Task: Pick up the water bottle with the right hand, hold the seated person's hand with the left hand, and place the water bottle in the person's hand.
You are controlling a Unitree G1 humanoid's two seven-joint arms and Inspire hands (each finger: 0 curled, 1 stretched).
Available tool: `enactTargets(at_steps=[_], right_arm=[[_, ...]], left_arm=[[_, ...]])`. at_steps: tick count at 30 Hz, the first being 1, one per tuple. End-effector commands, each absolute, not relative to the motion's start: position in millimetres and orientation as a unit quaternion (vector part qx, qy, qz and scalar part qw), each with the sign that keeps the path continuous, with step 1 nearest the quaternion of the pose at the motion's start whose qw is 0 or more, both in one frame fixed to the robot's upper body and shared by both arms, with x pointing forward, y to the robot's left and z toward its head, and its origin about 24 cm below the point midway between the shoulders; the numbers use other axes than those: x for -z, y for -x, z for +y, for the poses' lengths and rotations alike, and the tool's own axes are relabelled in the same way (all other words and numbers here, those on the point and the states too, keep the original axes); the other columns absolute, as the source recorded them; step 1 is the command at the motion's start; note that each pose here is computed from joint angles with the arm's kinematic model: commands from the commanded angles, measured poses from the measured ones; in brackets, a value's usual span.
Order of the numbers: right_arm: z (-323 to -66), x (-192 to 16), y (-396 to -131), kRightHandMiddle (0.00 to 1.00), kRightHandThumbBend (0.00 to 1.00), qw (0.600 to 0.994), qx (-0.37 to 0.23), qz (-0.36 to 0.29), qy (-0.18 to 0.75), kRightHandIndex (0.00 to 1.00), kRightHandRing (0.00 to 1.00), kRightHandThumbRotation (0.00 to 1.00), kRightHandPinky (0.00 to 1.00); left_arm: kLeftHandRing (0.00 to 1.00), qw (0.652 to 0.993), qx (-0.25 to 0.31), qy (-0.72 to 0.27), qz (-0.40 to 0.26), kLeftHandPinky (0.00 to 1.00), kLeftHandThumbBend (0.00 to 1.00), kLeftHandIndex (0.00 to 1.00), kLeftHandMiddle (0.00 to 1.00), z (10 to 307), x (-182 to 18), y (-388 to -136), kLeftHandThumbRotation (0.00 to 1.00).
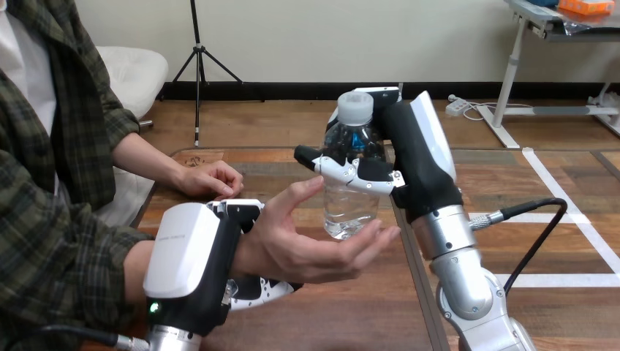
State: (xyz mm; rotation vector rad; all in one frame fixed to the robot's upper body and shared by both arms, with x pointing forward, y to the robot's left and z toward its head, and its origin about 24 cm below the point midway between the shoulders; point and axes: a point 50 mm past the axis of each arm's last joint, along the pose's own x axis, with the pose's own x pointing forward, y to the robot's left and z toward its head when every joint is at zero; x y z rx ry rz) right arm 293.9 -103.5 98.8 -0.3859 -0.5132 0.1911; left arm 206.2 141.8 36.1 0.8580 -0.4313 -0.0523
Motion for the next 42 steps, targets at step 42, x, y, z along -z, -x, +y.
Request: enactTargets(at_steps=[42], right_arm=[[-94.2, -127.1, -277.8, 0.0, 0.29, 0.921, -0.122, -0.323, 0.179, 0.0, 0.0, 0.0, 0.0]], left_arm=[[0.16, 0.91, 0.067, -0.326, -0.249, 0.12, 0.71, 0.19, 0.19, 105.3, -47.1, -198.2, 0.0]])
